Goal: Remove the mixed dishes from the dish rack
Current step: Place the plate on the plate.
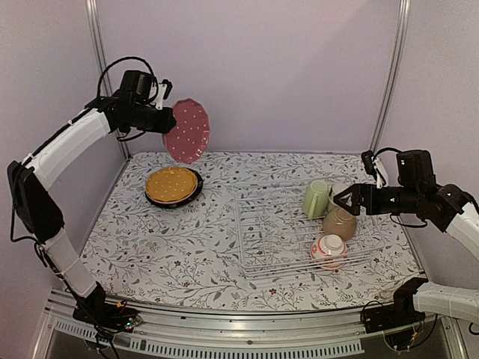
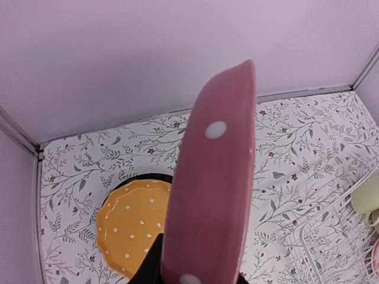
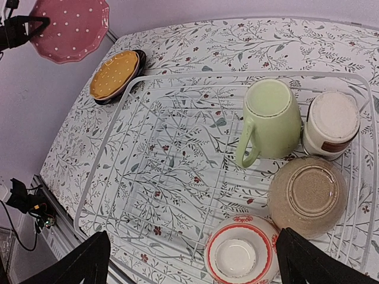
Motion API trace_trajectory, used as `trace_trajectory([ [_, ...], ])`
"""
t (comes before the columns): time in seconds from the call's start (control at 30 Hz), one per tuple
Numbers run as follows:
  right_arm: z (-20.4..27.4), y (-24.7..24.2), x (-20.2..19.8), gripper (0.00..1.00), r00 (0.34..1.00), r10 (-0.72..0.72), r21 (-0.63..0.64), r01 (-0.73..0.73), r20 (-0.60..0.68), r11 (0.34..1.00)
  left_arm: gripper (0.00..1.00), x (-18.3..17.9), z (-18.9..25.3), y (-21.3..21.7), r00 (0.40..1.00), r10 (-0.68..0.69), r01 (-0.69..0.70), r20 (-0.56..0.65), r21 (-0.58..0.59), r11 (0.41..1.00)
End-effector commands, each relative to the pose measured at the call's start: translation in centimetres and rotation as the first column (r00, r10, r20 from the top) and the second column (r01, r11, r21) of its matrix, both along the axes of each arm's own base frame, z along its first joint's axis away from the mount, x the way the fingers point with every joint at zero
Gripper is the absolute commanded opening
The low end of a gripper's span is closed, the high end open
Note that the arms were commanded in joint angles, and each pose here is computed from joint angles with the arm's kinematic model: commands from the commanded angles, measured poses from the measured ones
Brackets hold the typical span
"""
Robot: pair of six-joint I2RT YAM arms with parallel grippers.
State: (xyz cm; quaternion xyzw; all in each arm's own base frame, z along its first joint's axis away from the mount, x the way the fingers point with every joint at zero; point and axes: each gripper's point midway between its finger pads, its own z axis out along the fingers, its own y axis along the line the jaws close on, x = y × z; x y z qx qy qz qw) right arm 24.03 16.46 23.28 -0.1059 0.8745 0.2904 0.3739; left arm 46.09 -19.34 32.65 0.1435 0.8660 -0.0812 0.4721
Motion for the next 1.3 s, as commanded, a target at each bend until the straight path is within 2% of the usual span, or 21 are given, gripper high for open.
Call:
trace_trajectory([
  [0.0, 0.8, 0.3, 0.4, 0.99, 1.0, 0.01, 0.012, -0.01, 0.019, 1.0, 0.0, 0.9, 4.8, 5.4, 0.971, 0.22, -0.179, 0.095, -0.321, 0.93],
  [0.13, 0.7, 0.5, 0.5, 0.99, 1.0, 0.015, 0.017, -0.016, 0.017, 1.0, 0.0, 1.5, 1.8, 9.4, 0.947, 0.322, -0.295, 0.005, -0.386, 0.874],
  [0.4, 0.6, 0.6, 0.7, 0.99, 1.0, 0.018, 0.016, -0.018, 0.01, 1.0, 0.0, 2.4, -4.1, 13.1, 0.912, 0.372, -0.407, -0.172, -0.475, 0.78],
  [0.67, 0.5, 0.7, 0.6, 0.99, 1.0, 0.02, 0.02, -0.02, 0.003, 1.0, 0.0, 2.8, -9.0, 14.0, 0.882, 0.377, -0.47, -0.282, -0.471, 0.747],
  [0.83, 0.6, 0.8, 0.7, 0.99, 1.0, 0.023, 0.023, -0.022, -0.001, 0.999, 0.0, 3.1, -11.4, 14.1, 0.864, 0.378, -0.497, -0.333, -0.44, 0.748],
  [1.27, 0.5, 1.2, 0.9, 0.99, 1.0, 0.028, 0.037, -0.027, -0.014, 0.999, 0.0, 3.5, -14.8, 13.7, 0.832, 0.368, -0.538, -0.416, -0.44, 0.719],
])
